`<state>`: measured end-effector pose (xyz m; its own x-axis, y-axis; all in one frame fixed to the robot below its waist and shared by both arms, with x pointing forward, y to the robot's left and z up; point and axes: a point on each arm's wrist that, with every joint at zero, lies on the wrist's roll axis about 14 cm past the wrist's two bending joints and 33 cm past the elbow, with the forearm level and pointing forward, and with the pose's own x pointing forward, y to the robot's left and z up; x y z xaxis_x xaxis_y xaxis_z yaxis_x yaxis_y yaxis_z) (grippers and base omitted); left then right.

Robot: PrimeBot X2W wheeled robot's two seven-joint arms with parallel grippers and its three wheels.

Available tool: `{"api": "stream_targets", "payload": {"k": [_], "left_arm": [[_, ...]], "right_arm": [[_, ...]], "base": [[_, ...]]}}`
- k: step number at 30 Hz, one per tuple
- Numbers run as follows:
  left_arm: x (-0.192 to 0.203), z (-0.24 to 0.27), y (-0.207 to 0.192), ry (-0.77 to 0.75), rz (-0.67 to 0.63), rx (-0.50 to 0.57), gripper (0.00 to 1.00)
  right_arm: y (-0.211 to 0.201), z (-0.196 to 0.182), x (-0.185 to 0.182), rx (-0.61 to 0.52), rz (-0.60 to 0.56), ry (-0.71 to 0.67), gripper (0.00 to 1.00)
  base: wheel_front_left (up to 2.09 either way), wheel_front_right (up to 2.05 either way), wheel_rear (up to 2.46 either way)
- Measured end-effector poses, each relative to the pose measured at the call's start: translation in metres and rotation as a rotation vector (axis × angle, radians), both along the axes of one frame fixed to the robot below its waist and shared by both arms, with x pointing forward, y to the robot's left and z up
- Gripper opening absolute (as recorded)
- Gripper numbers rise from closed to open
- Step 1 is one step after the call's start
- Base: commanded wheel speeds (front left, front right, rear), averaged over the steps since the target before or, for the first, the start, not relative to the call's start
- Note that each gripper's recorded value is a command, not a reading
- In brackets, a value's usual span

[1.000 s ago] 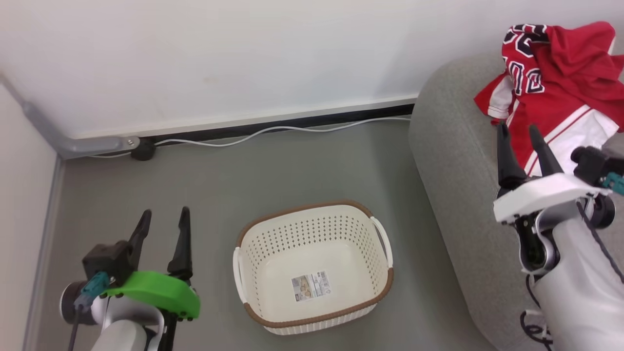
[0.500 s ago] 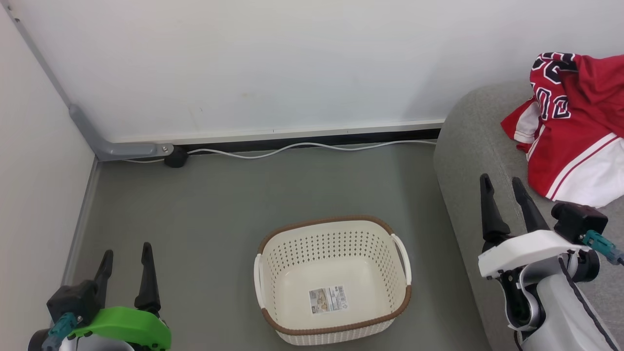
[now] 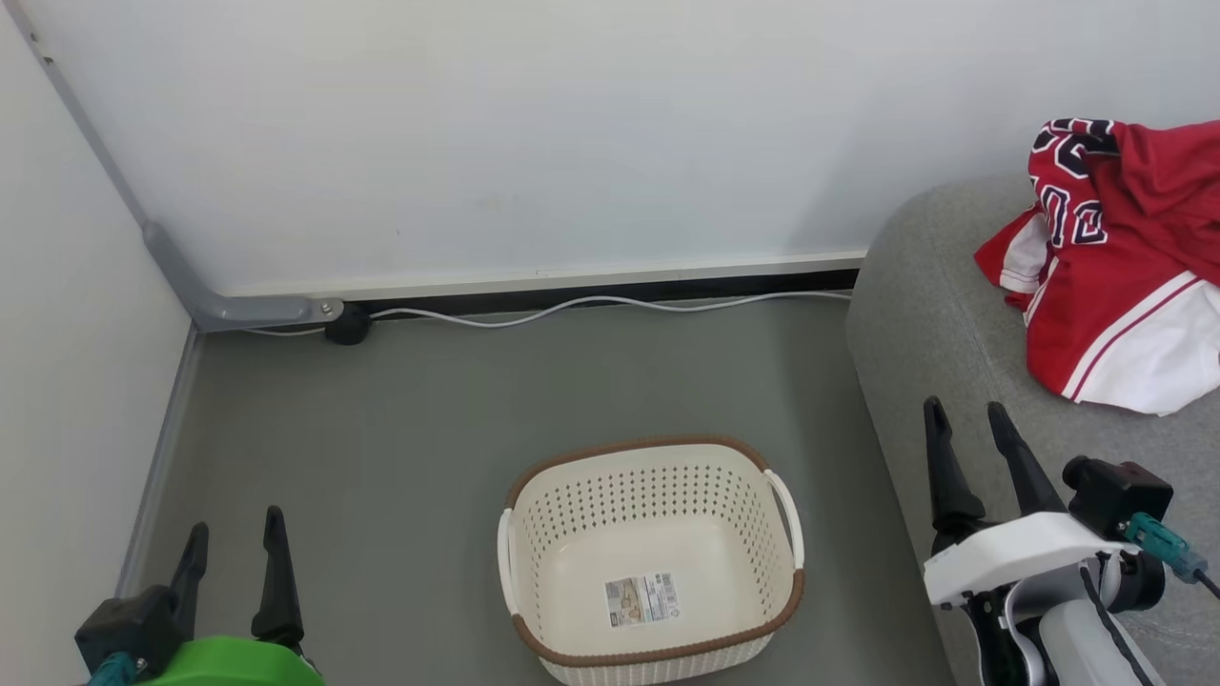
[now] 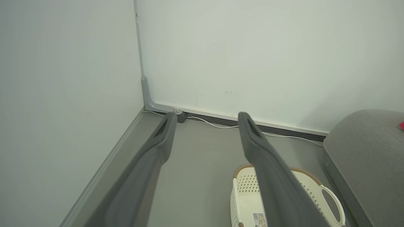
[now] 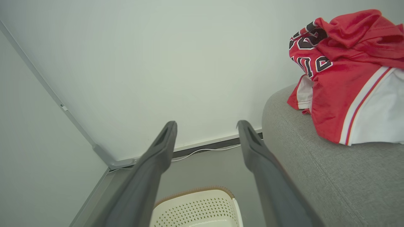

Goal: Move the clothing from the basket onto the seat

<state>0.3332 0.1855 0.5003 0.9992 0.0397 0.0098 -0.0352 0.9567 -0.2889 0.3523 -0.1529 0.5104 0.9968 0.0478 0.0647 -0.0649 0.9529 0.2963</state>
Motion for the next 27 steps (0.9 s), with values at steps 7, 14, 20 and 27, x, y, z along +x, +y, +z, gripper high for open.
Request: {"api": "stream_targets", "payload": {"k": [7, 14, 20, 27], "left_arm": [[-0.002, 0.005, 0.006, -0.019, 0.014, 0.032, 1.0], [-0.001, 0.013, 0.009, -0.043, 0.025, 0.051, 1.0], [-0.003, 0.009, 0.011, -0.032, 0.029, 0.066, 1.0], [-0.007, 0.004, 0.015, -0.014, 0.038, 0.086, 1.0]], "right_arm": [[0.002, -0.002, -0.008, 0.002, -0.002, 0.004, 1.0], [0.003, 0.004, -0.009, 0.004, -0.009, -0.011, 1.0], [0.006, 0.008, -0.009, 0.001, -0.009, -0.023, 1.0], [0.007, 0.009, -0.008, -0.003, -0.006, -0.029, 1.0]], "base": [[0.0, 0.0, 0.0], [0.0, 0.0, 0.0], [0.0, 0.0, 0.0], [0.0, 0.0, 0.0]]}}
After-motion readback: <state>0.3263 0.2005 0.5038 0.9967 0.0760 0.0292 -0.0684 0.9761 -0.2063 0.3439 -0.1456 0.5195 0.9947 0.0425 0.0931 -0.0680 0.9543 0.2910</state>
